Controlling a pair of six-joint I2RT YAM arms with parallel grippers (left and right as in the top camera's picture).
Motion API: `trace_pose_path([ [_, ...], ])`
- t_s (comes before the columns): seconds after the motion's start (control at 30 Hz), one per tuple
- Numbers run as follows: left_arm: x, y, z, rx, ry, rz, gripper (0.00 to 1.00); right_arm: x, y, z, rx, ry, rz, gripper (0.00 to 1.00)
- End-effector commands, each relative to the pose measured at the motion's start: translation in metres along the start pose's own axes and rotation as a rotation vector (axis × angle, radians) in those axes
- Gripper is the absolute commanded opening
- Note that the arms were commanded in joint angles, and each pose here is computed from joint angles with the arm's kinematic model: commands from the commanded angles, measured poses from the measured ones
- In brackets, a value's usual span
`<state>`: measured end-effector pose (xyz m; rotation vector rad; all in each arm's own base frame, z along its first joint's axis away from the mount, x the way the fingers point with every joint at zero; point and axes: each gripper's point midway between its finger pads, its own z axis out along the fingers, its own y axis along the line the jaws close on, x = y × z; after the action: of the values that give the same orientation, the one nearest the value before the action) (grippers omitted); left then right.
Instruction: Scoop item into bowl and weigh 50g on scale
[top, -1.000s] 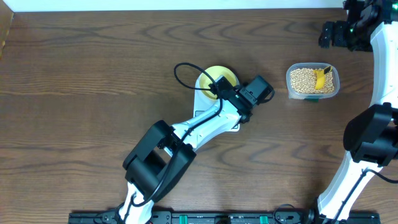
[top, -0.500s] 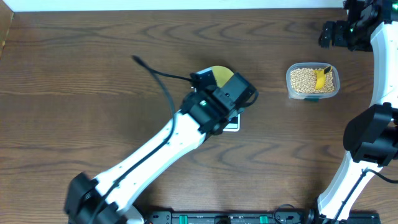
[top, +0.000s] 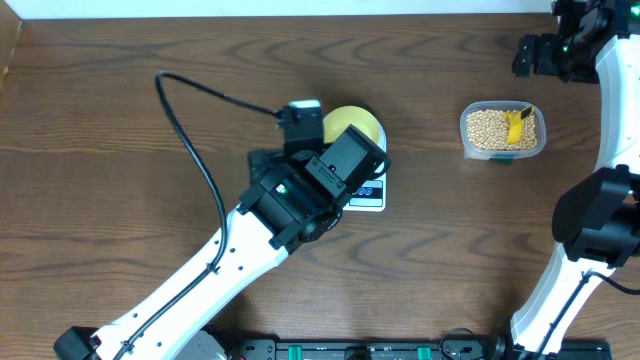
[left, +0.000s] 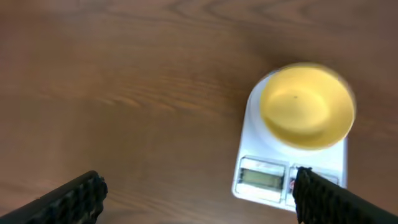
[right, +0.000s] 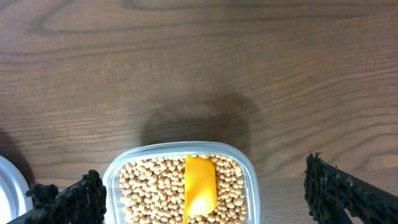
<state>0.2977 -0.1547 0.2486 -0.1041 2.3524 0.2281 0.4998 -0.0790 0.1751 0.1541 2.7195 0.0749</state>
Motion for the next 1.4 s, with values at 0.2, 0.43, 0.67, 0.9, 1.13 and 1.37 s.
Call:
trace_pose_path([
  [0.2, 0.011, 0.024, 0.033, 0.142, 0.243, 0.038, 0.98, -0.002, -0.003, 0.001, 0.005, -0.002, 0.015, 0.99],
  [0.43, 0.023, 0.03, 0.063, 0.213, 0.386, 0.035, 0.98, -0.002, -0.003, 0.001, 0.005, -0.002, 0.015, 0.99],
  [0.67, 0.051, 0.002, 0.089, 0.305, 0.529, 0.117, 0.98, -0.002, -0.003, 0.001, 0.005, -0.002, 0.015, 0.99],
  [0.9, 0.056, 0.007, 0.087, 0.292, 0.547, 0.15, 0.98, -0.002, -0.003, 0.001, 0.005, -0.002, 0.015, 0.99],
  [1.13, 0.062, 0.007, 0.056, 0.464, 0.523, 0.437, 0.98, -0.002, -0.003, 0.001, 0.005, -0.002, 0.015, 0.99],
  [1.37, 0.042, 0.011, 0.016, 0.655, 0.312, 0.697, 0.97, -0.002, -0.003, 0.001, 0.005, -0.002, 0.015, 0.99],
])
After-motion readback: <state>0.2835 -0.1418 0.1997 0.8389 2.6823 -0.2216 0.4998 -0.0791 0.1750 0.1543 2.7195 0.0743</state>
